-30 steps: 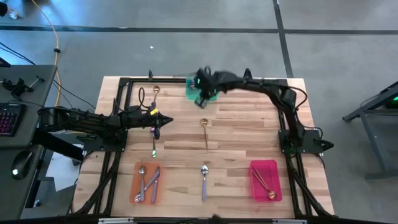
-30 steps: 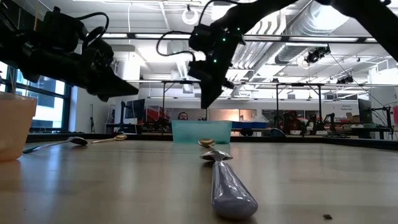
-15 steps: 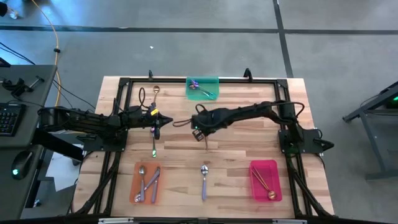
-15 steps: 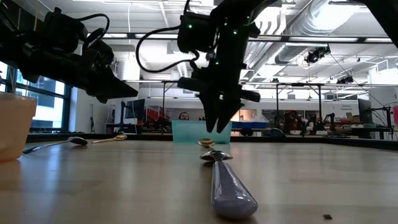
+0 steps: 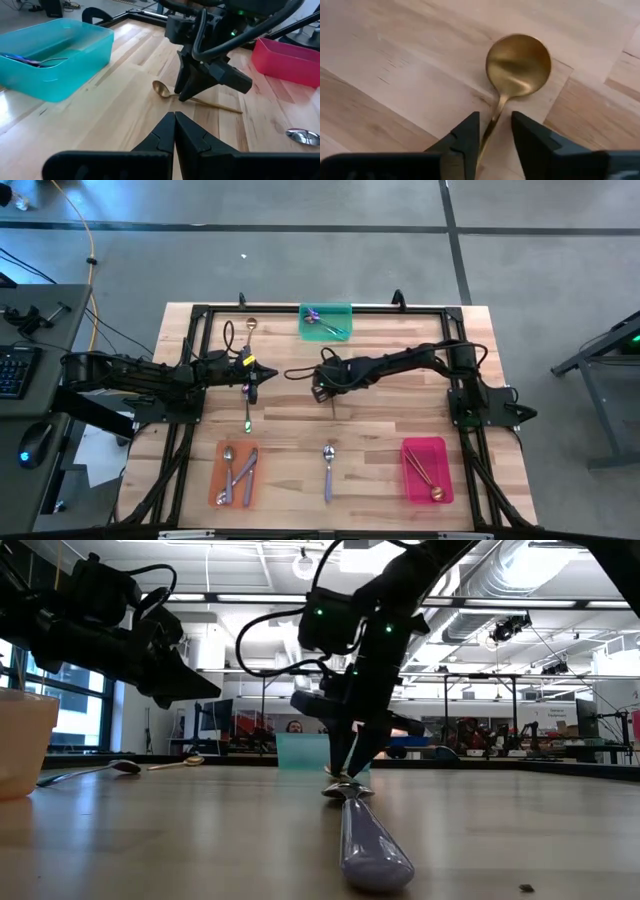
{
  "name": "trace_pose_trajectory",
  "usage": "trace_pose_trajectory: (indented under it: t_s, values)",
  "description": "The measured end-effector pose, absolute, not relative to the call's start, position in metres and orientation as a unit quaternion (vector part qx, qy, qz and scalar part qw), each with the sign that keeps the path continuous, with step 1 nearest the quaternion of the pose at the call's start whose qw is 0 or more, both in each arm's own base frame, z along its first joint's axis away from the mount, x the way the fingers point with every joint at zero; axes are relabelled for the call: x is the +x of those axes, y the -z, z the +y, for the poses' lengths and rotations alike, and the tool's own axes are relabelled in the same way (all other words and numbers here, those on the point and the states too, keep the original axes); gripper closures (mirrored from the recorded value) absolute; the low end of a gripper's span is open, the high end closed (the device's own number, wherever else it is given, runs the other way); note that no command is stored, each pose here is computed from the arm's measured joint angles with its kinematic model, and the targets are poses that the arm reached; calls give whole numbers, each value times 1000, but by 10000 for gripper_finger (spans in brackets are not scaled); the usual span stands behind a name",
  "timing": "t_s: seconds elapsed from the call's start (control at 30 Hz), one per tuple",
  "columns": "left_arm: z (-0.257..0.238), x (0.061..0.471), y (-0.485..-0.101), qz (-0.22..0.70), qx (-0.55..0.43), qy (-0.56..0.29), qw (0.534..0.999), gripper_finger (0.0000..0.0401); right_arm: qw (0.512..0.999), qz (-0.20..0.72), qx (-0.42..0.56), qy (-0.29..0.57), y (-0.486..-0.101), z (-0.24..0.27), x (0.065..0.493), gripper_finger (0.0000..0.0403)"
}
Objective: Sort silverware by color (type)
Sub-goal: Put the gold spoon into the pink bin
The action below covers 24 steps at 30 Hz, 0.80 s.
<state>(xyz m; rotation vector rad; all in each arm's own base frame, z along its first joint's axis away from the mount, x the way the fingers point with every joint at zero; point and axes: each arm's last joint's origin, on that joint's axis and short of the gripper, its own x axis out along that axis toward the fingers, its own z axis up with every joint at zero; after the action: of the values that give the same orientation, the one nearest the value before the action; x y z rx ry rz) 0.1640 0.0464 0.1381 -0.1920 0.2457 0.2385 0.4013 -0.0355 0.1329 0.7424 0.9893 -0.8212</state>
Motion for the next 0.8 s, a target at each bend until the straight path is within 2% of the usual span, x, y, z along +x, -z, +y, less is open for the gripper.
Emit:
trace_pose_trajectory:
  t_s: [0.3,0.43,0.6,0.8]
  values:
    - [46,164,-138,122,-95,-118,981,401,748,470,323,340,-133,-34,399,394]
    - [46,163,-136,131,-97,-119,979,401,749,480,338,307,-141,-30,397,390]
    - [46,163,-136,133,-97,-119,979,401,765,475,333,280,-170,-15,390,400]
    - [46,163,-136,134,-97,-119,979,401,744,496,347,284,-209,12,363,402]
